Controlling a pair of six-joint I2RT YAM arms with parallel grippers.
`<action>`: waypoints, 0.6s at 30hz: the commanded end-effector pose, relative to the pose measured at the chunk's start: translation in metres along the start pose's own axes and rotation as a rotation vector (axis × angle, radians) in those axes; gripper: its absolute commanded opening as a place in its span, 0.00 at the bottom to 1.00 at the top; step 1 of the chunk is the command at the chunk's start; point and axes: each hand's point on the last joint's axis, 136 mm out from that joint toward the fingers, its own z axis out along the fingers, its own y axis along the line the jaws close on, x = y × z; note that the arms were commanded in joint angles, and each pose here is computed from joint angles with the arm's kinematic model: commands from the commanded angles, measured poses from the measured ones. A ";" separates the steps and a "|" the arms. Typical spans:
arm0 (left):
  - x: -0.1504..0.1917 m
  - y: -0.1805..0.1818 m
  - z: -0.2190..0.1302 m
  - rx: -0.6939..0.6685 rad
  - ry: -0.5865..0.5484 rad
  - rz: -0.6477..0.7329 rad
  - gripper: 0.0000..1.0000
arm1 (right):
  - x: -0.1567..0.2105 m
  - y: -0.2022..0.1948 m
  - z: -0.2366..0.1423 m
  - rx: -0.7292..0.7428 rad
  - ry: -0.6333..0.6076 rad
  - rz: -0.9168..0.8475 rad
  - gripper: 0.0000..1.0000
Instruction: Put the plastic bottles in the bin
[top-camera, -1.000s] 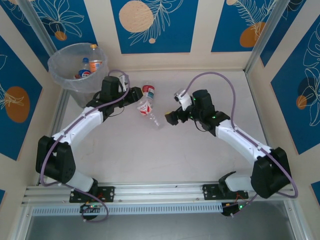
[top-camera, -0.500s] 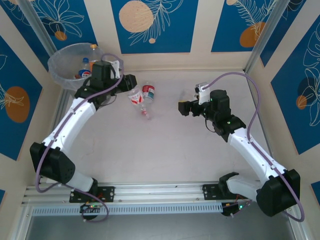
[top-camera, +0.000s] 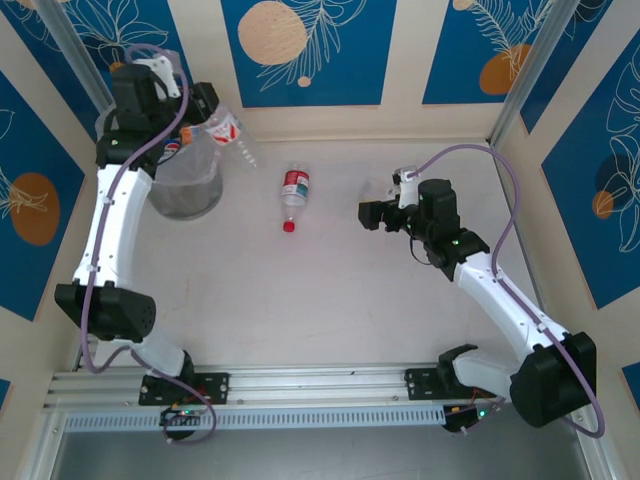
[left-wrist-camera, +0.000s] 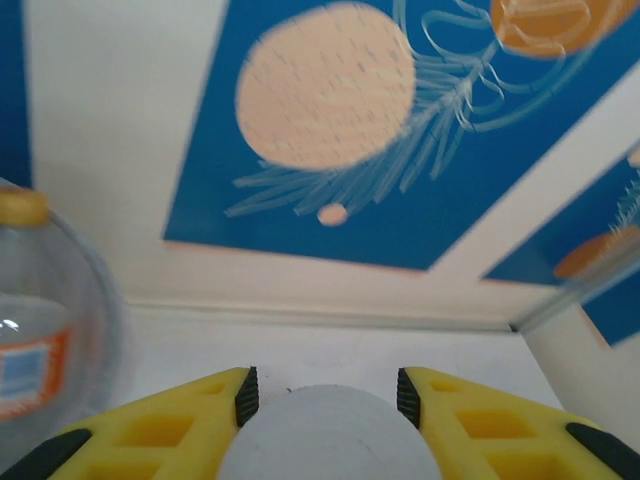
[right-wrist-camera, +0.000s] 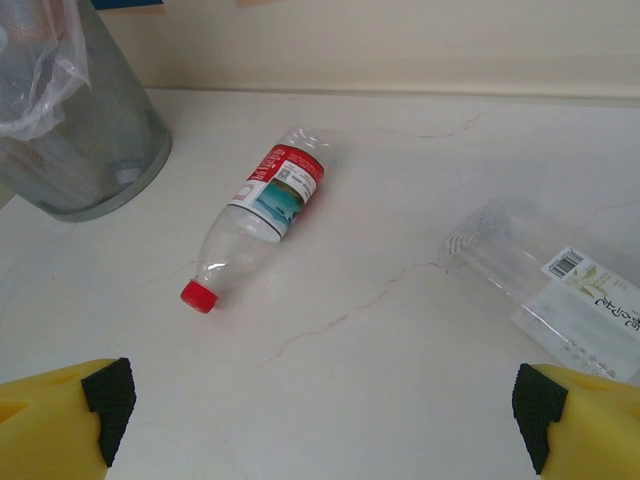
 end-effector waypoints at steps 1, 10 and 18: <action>-0.055 0.011 -0.010 -0.025 -0.180 0.008 0.42 | -0.005 0.005 -0.002 -0.027 -0.006 0.019 0.99; -0.123 0.035 -0.042 -0.097 -0.407 0.072 0.43 | 0.004 0.007 0.003 -0.047 0.015 0.042 0.99; -0.119 0.088 -0.048 -0.309 -0.371 0.106 0.43 | 0.004 0.007 0.007 -0.046 0.026 0.040 0.99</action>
